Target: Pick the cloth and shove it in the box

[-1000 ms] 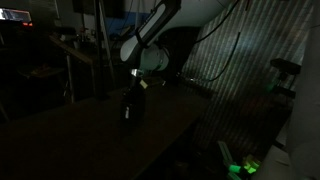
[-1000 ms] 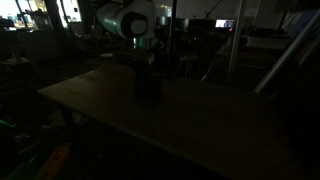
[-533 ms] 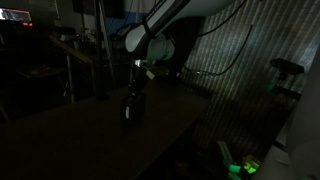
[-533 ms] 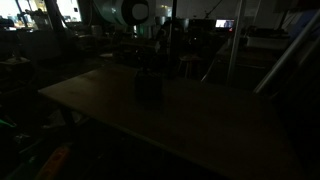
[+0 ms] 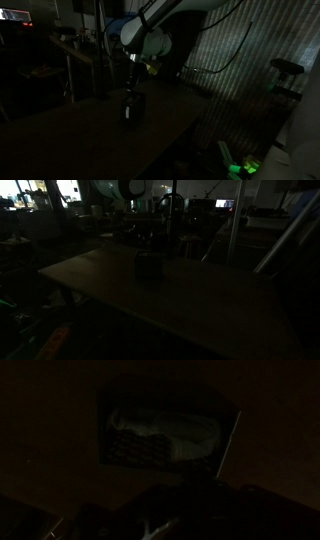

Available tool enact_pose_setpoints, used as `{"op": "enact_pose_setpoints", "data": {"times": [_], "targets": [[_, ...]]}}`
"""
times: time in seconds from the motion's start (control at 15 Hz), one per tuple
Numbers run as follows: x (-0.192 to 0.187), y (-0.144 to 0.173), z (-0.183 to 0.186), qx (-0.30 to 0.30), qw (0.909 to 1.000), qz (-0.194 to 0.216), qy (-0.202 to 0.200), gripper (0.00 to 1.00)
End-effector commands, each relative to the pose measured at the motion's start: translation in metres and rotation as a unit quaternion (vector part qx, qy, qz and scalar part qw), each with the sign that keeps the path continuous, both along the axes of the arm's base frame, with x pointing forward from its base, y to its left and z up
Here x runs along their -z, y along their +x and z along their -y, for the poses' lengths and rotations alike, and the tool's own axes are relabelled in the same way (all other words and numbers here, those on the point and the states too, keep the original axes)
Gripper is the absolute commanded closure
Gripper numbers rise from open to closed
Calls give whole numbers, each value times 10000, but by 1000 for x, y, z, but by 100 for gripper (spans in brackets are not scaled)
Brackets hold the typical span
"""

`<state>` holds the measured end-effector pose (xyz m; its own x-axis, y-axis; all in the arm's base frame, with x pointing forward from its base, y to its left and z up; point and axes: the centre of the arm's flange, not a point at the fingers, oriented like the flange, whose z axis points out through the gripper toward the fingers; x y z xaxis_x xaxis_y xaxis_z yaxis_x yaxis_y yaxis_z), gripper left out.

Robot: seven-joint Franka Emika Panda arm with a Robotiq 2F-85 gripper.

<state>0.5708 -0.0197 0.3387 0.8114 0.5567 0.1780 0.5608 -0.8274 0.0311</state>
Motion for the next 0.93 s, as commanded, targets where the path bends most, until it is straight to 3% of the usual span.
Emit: {"op": "enact_pose_setpoints", "data": {"times": [0.0,0.47,0.87], "targets": [[1,7,2,-662,9977,145,24,87],[22,5,13,-1093,9940,-8,-23,87],[29,15,21,-1091,9926,-299,-443,87]]}}
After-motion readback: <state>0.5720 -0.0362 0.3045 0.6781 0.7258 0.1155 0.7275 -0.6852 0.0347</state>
